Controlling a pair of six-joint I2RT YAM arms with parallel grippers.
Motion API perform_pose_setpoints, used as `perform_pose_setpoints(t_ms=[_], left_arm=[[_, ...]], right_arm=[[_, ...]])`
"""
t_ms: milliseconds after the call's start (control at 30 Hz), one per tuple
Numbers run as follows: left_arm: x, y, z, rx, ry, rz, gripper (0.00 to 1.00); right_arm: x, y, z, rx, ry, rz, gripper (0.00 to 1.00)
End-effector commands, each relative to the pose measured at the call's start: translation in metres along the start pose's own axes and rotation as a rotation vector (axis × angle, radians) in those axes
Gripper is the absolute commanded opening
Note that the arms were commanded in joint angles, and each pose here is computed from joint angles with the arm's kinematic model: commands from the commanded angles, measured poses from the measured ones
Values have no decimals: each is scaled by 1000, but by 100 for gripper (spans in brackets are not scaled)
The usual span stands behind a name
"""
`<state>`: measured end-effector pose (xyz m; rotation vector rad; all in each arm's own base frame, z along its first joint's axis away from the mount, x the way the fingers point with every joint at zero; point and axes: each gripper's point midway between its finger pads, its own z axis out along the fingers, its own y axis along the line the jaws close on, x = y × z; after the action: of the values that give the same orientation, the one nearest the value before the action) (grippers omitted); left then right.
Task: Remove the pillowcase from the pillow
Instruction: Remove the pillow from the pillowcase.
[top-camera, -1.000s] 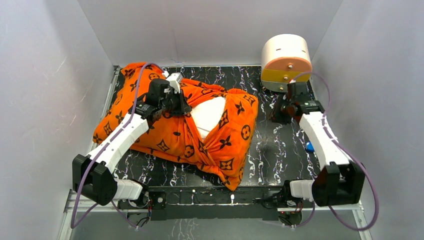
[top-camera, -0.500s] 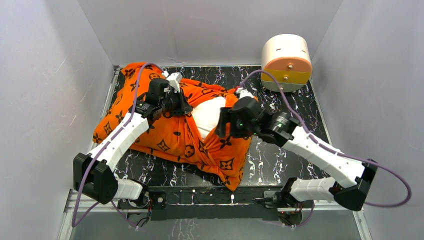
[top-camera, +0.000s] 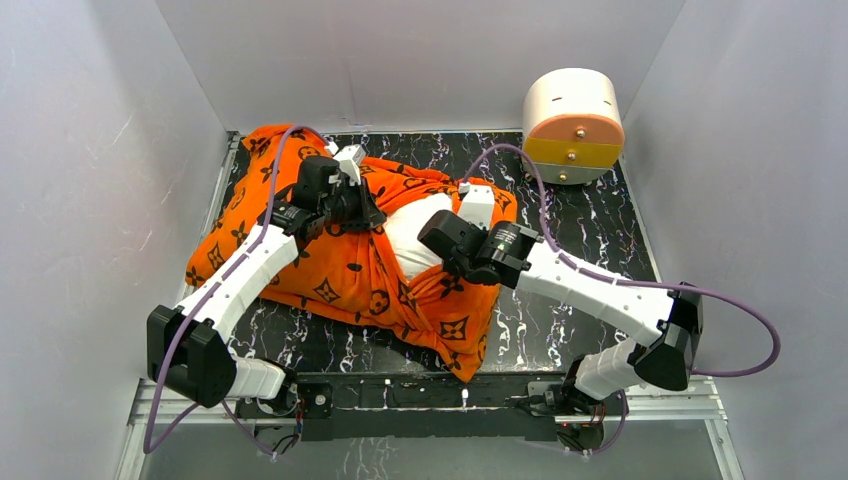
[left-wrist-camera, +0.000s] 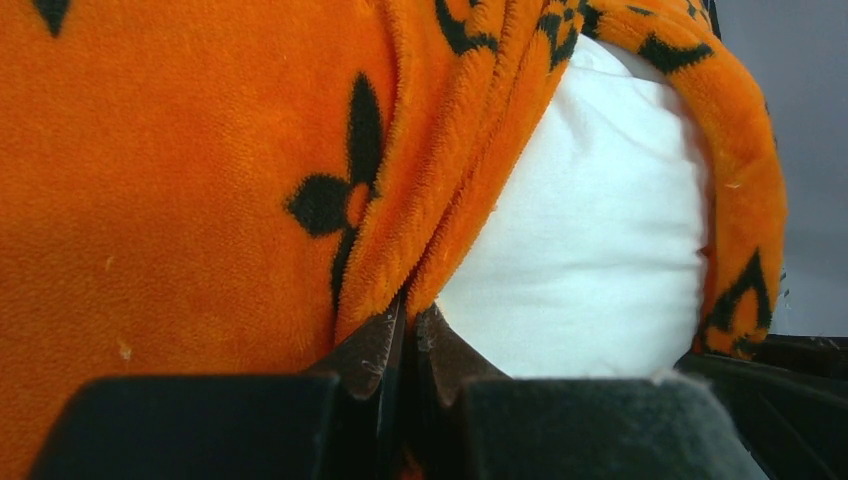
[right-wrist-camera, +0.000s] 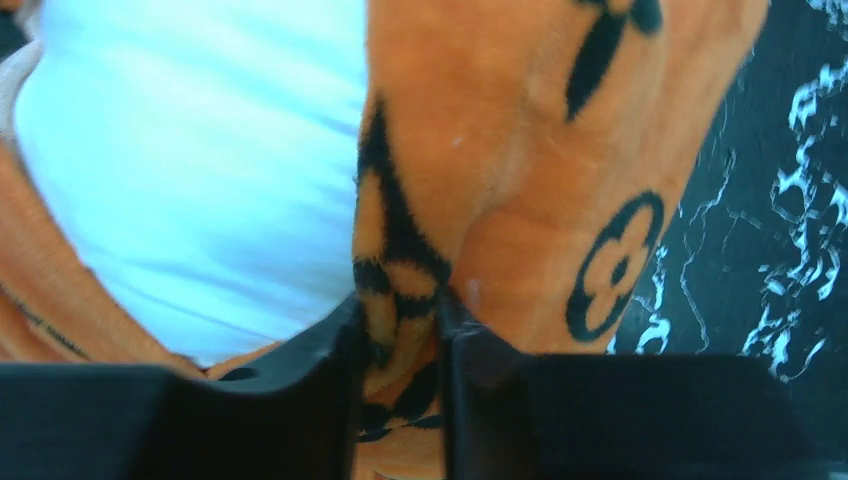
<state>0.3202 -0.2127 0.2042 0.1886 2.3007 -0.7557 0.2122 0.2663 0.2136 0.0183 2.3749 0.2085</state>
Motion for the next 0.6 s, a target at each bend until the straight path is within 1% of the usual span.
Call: perform_pose_setpoints(t_ms=[0,67,200,267,333,433,467,500,567], left_arm=[[15,11,-10,-62,62,-1,0],[15,12,-10,-69,61,0,0],[13,16,-10,-89,53,5,0],[12,17,-11,-96,49,12,0],[9,20,-12,-114,41,14,0],[6,13,-13,-82,39,25,0],[5,5,-12,-41,48,34,7],[5,-3,-13,7,59,41,19],[4,-23,-15,104,87,58,50]], right_arm=[[5,-45,-3,146,-50,34,18],[16,-59,-2,161,-42,48,0],[46,-101,4,226,24,96,0],[61,-117,9,227,66,128,0],[76,-126,14,208,106,170,0],[96,-115,24,105,159,220,0],[103,-106,28,61,186,236,0],[108,-100,32,33,204,245,0],[115,-87,42,-6,229,255,0]])
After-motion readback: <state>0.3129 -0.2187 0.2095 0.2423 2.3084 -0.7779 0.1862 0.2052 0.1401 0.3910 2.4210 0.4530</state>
